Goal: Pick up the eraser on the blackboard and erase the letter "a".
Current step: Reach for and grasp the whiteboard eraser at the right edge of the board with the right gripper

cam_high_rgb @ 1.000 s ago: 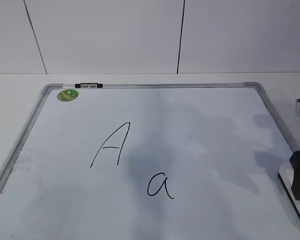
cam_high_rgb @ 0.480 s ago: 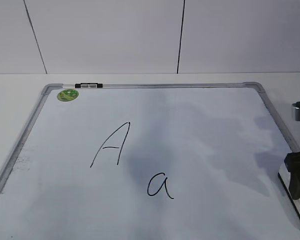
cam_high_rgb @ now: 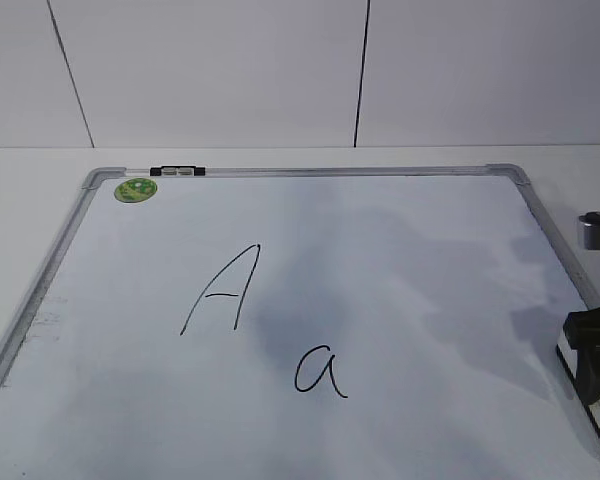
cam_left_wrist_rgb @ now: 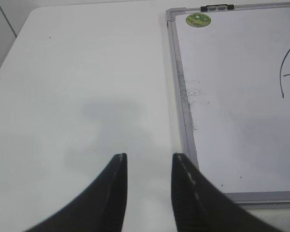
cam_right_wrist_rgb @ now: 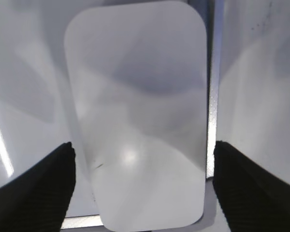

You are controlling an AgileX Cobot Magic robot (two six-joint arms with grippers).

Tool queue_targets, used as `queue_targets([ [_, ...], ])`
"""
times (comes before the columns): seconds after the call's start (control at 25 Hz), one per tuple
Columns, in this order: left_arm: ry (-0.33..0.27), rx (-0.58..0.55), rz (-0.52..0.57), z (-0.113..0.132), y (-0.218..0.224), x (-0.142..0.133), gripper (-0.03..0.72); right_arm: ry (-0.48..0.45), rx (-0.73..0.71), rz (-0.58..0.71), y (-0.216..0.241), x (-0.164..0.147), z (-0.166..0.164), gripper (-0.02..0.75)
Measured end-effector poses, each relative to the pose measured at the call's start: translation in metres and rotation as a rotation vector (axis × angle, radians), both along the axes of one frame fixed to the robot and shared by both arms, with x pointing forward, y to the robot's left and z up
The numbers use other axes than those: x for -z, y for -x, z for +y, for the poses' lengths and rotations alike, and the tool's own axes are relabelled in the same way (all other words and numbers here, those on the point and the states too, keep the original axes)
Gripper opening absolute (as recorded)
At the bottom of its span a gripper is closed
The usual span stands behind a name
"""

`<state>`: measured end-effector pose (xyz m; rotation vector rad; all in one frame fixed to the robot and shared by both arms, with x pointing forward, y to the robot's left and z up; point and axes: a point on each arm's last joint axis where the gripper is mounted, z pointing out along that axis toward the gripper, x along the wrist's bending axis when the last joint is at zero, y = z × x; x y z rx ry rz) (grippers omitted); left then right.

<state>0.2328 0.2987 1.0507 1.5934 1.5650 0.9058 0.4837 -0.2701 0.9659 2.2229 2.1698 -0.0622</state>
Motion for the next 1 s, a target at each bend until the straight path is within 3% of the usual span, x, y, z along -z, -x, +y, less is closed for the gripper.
queue_targets([
  [1.0,0.0,0.0,0.0,0.0,0.0,0.0,0.235,0.022,0.004,-0.019,-0.0065,0.0075,-0.0014,0.678],
])
